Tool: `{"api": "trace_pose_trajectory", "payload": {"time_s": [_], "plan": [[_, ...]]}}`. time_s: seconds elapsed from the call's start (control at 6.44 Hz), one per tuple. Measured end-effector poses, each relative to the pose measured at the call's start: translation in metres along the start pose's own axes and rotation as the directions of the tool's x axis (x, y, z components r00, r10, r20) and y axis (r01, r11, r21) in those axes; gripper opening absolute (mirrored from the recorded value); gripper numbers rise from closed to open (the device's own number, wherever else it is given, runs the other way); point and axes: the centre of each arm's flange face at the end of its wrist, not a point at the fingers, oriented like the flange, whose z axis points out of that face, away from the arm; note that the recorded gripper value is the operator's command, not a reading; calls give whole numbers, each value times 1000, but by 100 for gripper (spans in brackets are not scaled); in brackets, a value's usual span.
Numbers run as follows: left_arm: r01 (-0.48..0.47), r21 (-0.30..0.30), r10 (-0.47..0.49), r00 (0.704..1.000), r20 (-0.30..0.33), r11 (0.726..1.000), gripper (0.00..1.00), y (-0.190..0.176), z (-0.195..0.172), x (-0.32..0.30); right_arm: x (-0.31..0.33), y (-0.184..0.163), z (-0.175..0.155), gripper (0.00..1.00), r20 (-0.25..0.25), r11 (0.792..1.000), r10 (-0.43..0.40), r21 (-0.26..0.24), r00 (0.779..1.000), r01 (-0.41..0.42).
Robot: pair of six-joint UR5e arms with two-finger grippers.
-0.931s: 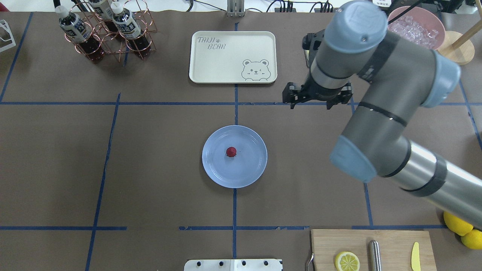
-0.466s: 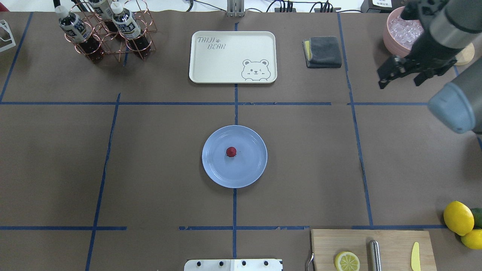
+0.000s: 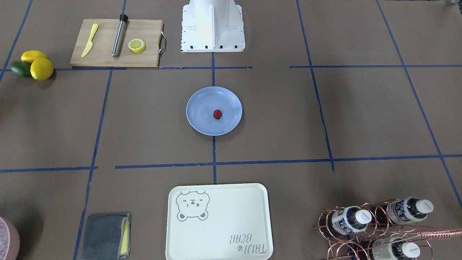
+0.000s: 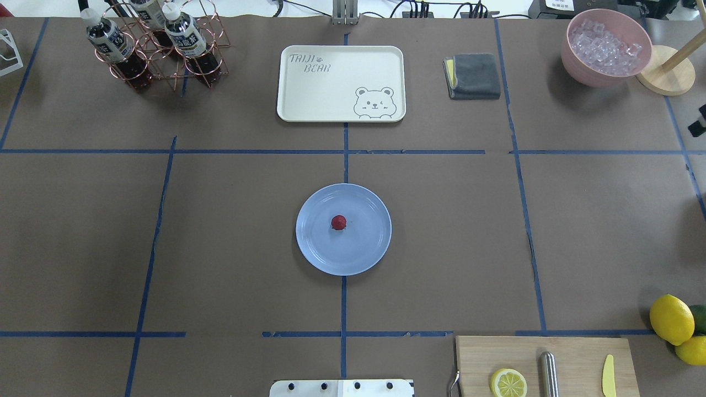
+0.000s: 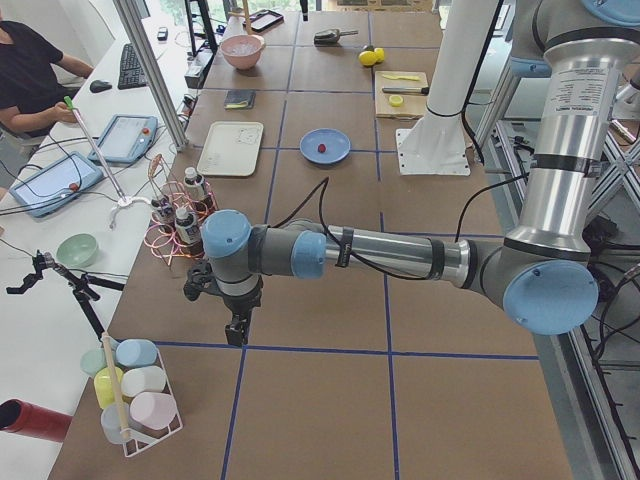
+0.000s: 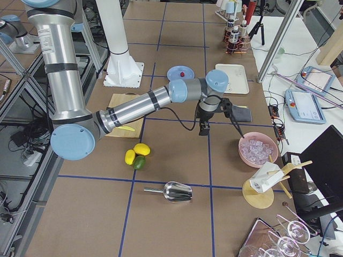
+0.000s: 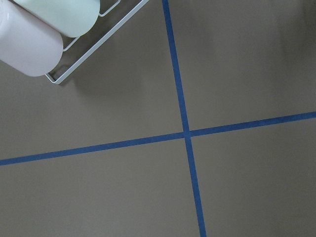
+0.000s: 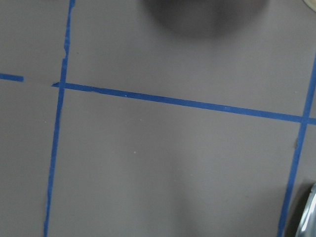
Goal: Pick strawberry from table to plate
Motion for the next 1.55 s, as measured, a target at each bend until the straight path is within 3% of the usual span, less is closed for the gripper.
{"api": "trace_pose_trajectory", "payload": {"time_s": [0.31,0.62,0.93,1.55], "plan": [[3,-4,-3,1000,-1,1000,100,4,2,-2,95,35,4,100,25,1000,7,3,1000,-8],[6,-7,-6,1000,-2,1000,100,10,5,-4,149,61,15,100,-9,1000,9,15,1000,-9],[9,-11,-9,1000,-3,1000,100,17,8,-5,169,71,12,100,-50,999,24,27,998,-22],[40,-42,-40,999,-16,998,100,37,21,-13,176,67,14,100,-63,995,-18,93,998,24]]}}
